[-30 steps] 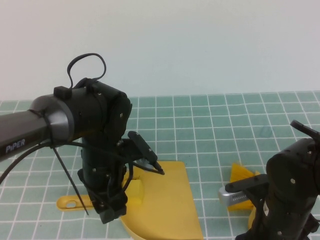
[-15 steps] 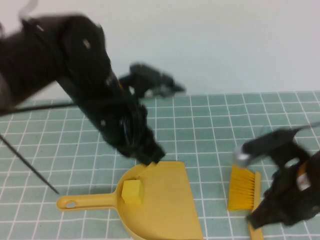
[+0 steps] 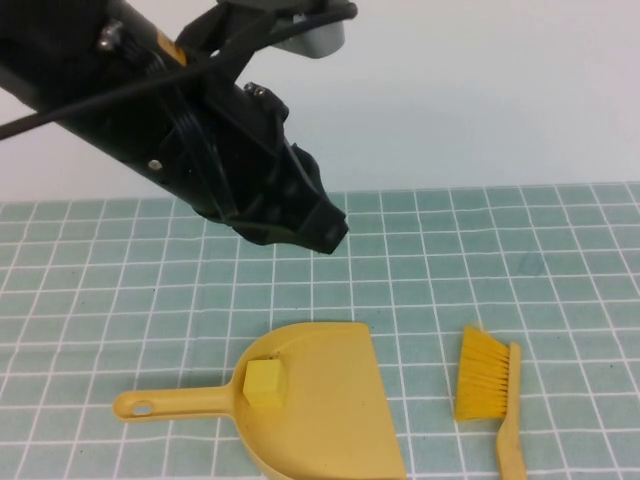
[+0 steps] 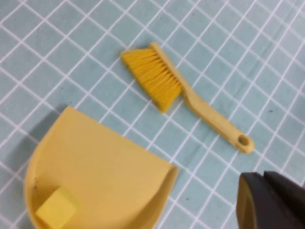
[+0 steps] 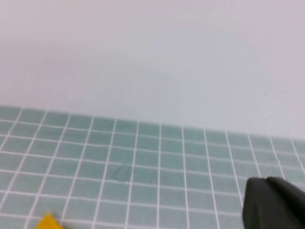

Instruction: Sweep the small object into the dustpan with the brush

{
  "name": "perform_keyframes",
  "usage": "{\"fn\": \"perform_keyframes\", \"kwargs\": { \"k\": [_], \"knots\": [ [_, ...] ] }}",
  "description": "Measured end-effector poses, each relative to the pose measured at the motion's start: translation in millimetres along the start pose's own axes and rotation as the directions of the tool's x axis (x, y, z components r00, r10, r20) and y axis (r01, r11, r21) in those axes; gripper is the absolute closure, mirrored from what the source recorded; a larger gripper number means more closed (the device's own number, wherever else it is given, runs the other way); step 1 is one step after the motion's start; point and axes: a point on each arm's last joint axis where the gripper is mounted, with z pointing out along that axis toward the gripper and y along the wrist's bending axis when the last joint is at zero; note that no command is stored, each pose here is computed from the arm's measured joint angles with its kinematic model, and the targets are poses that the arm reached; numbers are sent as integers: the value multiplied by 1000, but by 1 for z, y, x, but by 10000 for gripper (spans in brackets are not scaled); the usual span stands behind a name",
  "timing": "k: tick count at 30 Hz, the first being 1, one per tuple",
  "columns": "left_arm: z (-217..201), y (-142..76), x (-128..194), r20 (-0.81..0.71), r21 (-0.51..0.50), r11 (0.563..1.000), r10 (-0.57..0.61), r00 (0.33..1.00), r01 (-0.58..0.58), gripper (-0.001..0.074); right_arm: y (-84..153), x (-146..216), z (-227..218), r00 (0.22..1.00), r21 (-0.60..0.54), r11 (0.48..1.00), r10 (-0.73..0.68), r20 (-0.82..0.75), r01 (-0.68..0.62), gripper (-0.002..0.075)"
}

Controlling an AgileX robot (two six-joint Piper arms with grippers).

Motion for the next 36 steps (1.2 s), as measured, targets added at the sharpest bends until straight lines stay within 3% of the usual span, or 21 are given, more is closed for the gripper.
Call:
{"fn": "perform_keyframes", "kwargs": {
  "k": [5, 11, 23, 27, 30, 33, 36],
  "knots": [
    [0, -4, -1, 13, 49, 998, -27, 1000, 26, 736, -9, 64, -1, 999, 1, 1000, -11, -30, 11, 727],
    [0, -9, -3, 26, 97, 994, -44, 999, 41, 736, -10, 111, 8, 989, 27, 993, -112, -94, 115, 727],
    [0, -8, -3, 25, 94, 995, -38, 999, 35, 736, -9, 140, 14, 972, 24, 985, -167, -168, 173, 727],
    [-10, -4, 0, 45, -11, 998, 56, 997, -55, 736, -9, 140, 14, 972, 23, 985, -167, -166, 173, 727],
    [-29, 3, -1, 135, -196, 965, 202, 970, -173, 736, -9, 140, 14, 972, 23, 985, -167, -166, 173, 727],
    [-47, 7, 0, 356, -356, 930, 222, 908, -87, 736, -9, 140, 14, 972, 23, 985, -167, -166, 173, 727],
    [-66, 12, 13, 555, -409, 911, 204, 807, 51, 736, -9, 140, 14, 972, 21, 985, -167, -165, 173, 727]
  ]
}}
